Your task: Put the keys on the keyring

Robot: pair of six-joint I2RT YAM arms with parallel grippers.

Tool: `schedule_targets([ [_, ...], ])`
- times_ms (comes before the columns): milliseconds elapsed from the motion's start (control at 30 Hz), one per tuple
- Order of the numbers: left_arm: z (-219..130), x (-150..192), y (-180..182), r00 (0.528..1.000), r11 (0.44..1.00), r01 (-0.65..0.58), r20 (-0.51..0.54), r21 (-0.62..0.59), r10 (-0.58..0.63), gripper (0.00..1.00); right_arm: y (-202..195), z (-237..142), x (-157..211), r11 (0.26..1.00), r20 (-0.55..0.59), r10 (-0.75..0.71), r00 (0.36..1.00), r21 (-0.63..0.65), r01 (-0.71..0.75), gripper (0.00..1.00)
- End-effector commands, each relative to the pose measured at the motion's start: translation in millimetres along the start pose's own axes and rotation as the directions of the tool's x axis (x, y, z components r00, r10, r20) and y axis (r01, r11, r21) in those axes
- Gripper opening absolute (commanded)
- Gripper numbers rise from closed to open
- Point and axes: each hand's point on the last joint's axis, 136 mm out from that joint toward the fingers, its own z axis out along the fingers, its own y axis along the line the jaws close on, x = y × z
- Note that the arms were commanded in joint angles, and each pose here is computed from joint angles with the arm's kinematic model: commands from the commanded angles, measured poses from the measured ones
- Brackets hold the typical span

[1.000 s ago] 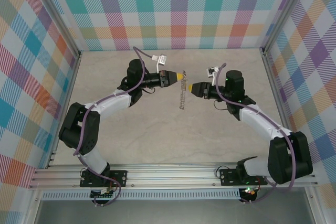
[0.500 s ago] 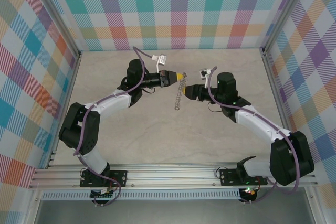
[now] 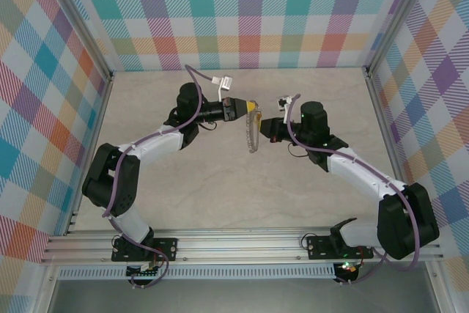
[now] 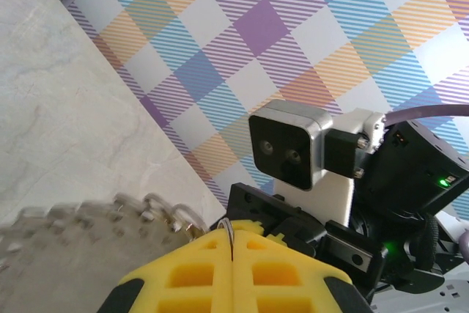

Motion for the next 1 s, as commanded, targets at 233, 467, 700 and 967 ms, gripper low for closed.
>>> schedule_targets([
  [233, -1.7, -9.4, -17.2, 0.998, 0.998, -0.053, 0.039, 0.032, 0.051, 0.0, 31.5, -8.9, -4.4, 0.995, 0.002, -0.067, 0.998, -0.075, 0.067, 0.0],
  [467, -1.0, -10.0, -17.0, 0.998, 0.998, -0.048, 0.045, 0.036, 0.046, 0.0, 52.1, 5.8, 14.9, 0.987, -0.075, -0.098, 0.992, -0.131, 0.088, 0.0],
  [700, -1.4, -10.0, -17.0, 0.998, 0.998, -0.044, 0.045, 0.037, 0.042, 0.0, 50.5, 10.0, 23.4, 0.989, -0.106, -0.097, 0.99, -0.12, 0.084, 0.02],
  [967, -2.5, -9.0, -19.8, 0.998, 0.998, -0.048, 0.043, 0.045, 0.046, 0.0, 39.6, -33.9, -8.4, 0.996, 0.01, -0.077, 0.997, -0.051, 0.077, 0.36],
])
